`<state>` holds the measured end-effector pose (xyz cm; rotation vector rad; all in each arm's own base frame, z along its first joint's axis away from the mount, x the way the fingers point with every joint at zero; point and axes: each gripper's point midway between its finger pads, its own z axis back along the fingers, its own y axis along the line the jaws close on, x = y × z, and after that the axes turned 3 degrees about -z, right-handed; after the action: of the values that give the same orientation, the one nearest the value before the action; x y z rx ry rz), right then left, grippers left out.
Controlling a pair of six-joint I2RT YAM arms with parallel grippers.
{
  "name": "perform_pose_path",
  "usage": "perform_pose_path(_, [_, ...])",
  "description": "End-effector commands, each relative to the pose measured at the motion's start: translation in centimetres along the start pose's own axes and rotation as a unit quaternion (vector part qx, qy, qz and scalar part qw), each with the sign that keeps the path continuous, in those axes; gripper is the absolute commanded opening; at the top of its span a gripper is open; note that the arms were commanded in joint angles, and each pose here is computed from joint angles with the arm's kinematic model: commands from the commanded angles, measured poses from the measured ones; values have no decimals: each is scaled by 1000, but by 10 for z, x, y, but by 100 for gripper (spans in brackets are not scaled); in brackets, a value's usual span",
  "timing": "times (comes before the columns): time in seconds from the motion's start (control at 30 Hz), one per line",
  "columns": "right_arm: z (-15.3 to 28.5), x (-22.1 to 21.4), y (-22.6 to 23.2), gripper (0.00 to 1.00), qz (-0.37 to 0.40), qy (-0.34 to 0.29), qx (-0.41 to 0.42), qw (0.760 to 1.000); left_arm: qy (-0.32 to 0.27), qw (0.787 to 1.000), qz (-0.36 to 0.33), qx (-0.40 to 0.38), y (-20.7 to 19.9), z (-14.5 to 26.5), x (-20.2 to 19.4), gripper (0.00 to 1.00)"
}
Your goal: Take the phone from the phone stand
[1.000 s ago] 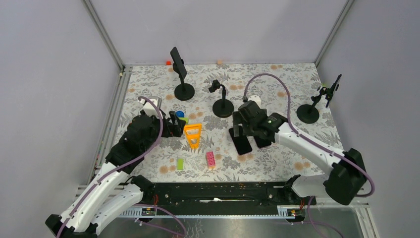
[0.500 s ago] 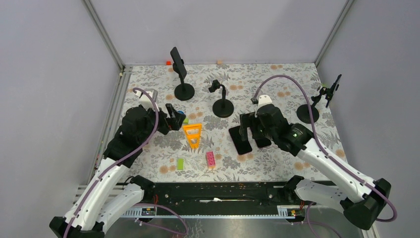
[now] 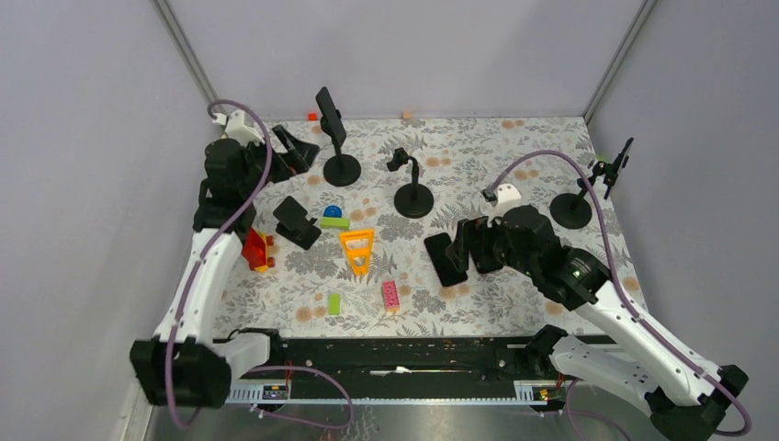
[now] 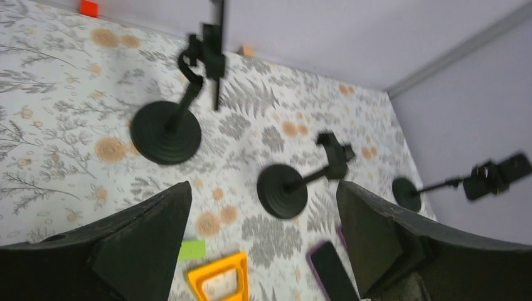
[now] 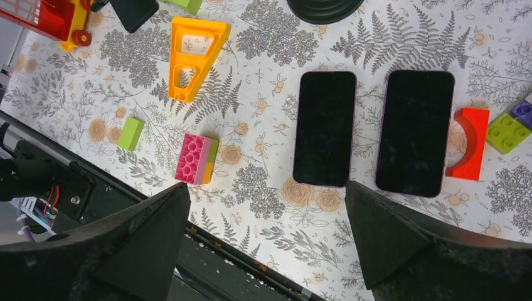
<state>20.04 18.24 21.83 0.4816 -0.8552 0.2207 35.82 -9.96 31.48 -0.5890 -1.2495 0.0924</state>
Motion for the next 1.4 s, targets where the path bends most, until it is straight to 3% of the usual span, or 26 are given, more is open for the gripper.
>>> perform_pose_path(0.0, [10,-3,1,99,-19,-18,15,1000,-70,994,56,-55,12,-23,51,91])
perform_pose_path(0.17, [14,-6,-4,99,-18,-27,12,999,-113,990,77,-21,59,-56,53,89])
perform_pose_path(0.3, [15,-6,0,99,-22,-25,21,999,-148,987,32,-58,69,-83,53,83])
perform_pose_path(0.43, [15,-5,4,99,-30,-23,28,999,-142,984,-54,-89,78,-107,39,73])
perform_pose_path(0.57, [16,-7,3,99,-39,-24,27,999,-133,985,-60,-90,96,-125,25,69])
perform_pose_path(0.7, [15,-10,1,99,-42,-23,23,999,-127,980,-46,-145,90,-135,10,60])
perform_pose_path(0.97, [12,-10,2,99,-46,-16,22,999,-108,985,-25,-133,112,-151,-22,59])
perform_pose_path(1.37, [8,-10,3,99,-45,-7,20,999,-102,985,-17,-138,114,-170,-33,59])
